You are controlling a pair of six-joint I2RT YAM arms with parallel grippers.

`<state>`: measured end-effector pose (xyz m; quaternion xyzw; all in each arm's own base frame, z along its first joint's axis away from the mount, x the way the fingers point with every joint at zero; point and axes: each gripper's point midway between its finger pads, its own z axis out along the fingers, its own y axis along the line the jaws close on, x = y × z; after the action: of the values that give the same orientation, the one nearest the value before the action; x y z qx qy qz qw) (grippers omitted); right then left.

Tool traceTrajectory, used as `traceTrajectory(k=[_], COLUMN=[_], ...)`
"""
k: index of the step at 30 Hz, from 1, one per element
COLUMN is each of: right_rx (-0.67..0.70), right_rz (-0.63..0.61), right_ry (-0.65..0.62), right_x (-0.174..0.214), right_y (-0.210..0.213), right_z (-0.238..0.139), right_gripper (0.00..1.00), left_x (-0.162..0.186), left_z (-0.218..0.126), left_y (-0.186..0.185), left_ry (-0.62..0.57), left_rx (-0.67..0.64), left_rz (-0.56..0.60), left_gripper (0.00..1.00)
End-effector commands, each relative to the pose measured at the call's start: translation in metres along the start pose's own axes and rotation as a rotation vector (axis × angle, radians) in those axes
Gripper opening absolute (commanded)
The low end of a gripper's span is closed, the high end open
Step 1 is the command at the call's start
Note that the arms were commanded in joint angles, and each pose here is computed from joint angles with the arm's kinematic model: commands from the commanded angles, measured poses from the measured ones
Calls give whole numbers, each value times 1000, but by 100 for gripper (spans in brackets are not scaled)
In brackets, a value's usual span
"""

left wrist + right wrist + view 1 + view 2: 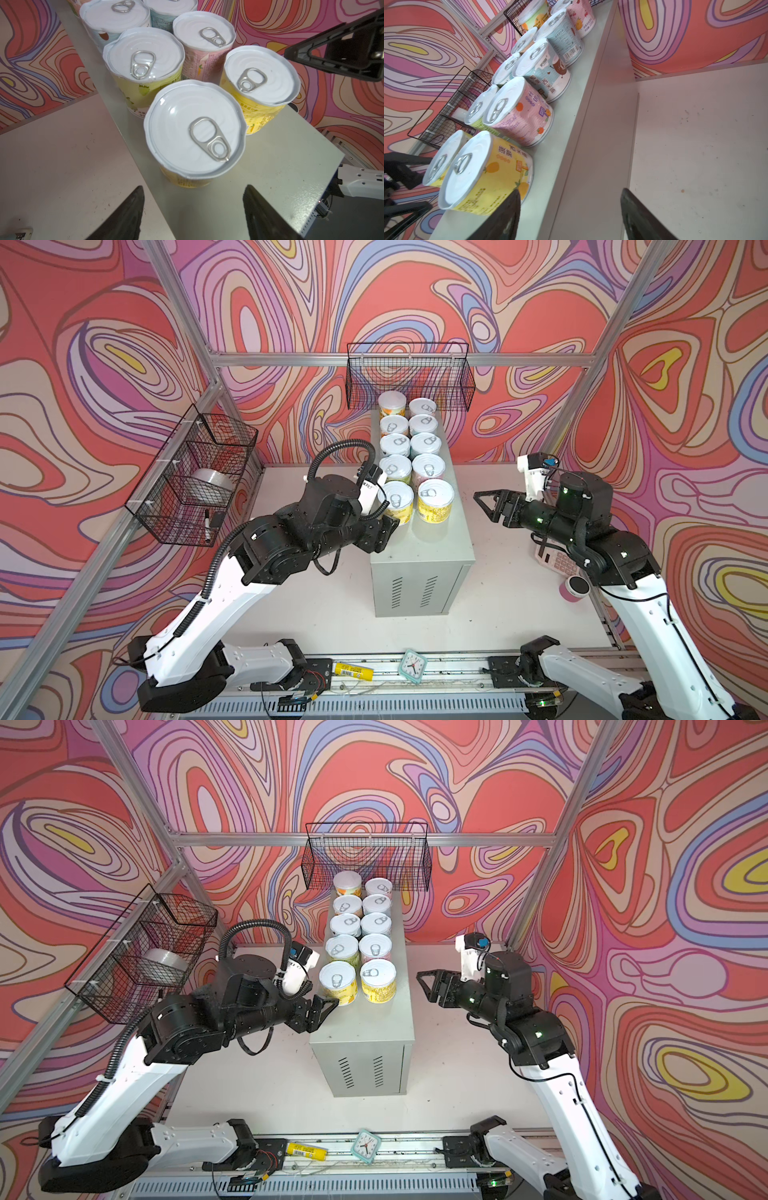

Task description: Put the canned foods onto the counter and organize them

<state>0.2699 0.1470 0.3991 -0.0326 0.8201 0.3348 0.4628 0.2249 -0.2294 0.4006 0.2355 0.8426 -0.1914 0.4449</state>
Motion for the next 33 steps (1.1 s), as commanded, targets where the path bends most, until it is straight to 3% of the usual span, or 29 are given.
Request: traceTrajectory(k=[1,8,11,18,25,33], right_rx=[-108,-161,-177,-219,-235,-194], right_rz=[2,25,32,36,12,3], right_ry=[-11,11,28,46,73,54], right_x=[-6,0,2,7,14,10], right_y=[22,29,30,39,53,52], right_z=[-6,-2,3,15,28,30], right_gripper=[71,41,38,37,37,37], left_x=[-6,-8,-9,-7,-5,-1], left_z=[4,14,17,21,11,9], left_y=[5,8,7,4,3,4], left_ry=[-38,-42,-45,-32,-45,-38], left_rx=[-38,-73,-72,-58,-36,-32], left_rz=[-9,4,9,6,-3,3], left_gripper=[68,63,62,61,70,66])
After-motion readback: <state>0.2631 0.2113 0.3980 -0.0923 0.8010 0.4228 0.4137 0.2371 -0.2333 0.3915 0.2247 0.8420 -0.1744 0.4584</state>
